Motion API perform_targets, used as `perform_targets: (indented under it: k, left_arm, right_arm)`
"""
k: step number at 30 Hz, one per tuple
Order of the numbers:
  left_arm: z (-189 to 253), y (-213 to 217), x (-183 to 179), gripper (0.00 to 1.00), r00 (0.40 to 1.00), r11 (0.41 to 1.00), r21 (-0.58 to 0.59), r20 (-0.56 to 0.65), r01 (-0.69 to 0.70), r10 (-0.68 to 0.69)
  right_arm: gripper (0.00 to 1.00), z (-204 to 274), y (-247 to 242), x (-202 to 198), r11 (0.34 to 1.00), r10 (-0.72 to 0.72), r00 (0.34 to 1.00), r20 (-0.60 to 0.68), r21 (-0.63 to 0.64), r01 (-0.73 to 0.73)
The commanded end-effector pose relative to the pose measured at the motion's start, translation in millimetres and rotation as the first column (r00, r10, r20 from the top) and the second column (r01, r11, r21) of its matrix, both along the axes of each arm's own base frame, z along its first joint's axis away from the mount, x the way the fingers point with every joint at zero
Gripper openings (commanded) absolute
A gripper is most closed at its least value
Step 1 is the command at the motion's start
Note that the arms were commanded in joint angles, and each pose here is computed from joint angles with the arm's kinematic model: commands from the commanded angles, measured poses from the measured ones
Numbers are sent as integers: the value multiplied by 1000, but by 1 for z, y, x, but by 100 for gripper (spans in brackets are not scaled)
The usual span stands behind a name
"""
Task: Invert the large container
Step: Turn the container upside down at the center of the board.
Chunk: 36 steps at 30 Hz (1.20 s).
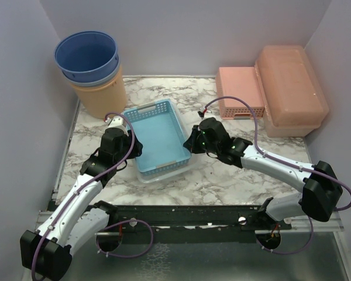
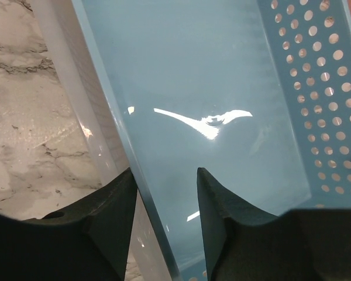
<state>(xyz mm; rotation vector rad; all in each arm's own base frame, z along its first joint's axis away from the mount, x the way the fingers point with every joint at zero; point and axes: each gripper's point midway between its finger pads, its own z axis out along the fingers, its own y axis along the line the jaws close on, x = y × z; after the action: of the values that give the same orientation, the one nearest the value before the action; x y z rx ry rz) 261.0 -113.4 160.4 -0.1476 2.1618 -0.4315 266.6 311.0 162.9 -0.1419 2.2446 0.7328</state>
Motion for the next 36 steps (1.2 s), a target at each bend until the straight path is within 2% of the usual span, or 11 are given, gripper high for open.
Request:
perform_targets:
  k: [1, 8, 12, 17, 25, 30, 32, 36]
  left_arm:
    - [-2, -3, 0, 45, 1000, 1000, 2, 2, 24, -24]
    - [-3, -3, 0, 34, 1000, 1000, 5, 2, 25, -25]
    - [-2, -3, 0, 23, 1000, 1000, 7, 4, 29, -29]
    - [-2, -2, 0, 21, 1000, 1000, 8, 8, 24, -24]
    - [-1, -1, 0, 0, 1000, 1000, 10, 14, 19, -19]
    - [2, 1, -1, 0, 1000, 1000, 3, 24, 6, -6]
    - [5, 4, 0, 0, 999, 999, -28, 29, -41, 42]
    - [24, 1, 4, 0, 990, 978, -169, 47, -124, 133]
  right_arm:
    - [1, 33, 16, 1, 994, 47, 997, 62, 95, -53]
    - [1, 35, 21, -2, 991, 81, 995, 58, 101, -87]
    - [1, 36, 21, -4, 990, 86, 995, 59, 104, -92]
    - [1, 40, 20, -4, 990, 82, 994, 68, 108, -89]
    - [2, 43, 19, -4, 989, 78, 994, 71, 121, -86]
    - [3, 41, 18, -5, 990, 70, 996, 61, 122, -77]
    - [4, 40, 17, -5, 990, 56, 997, 53, 127, -62]
    - [17, 37, 14, -3, 990, 6, 1000, 23, 141, -9]
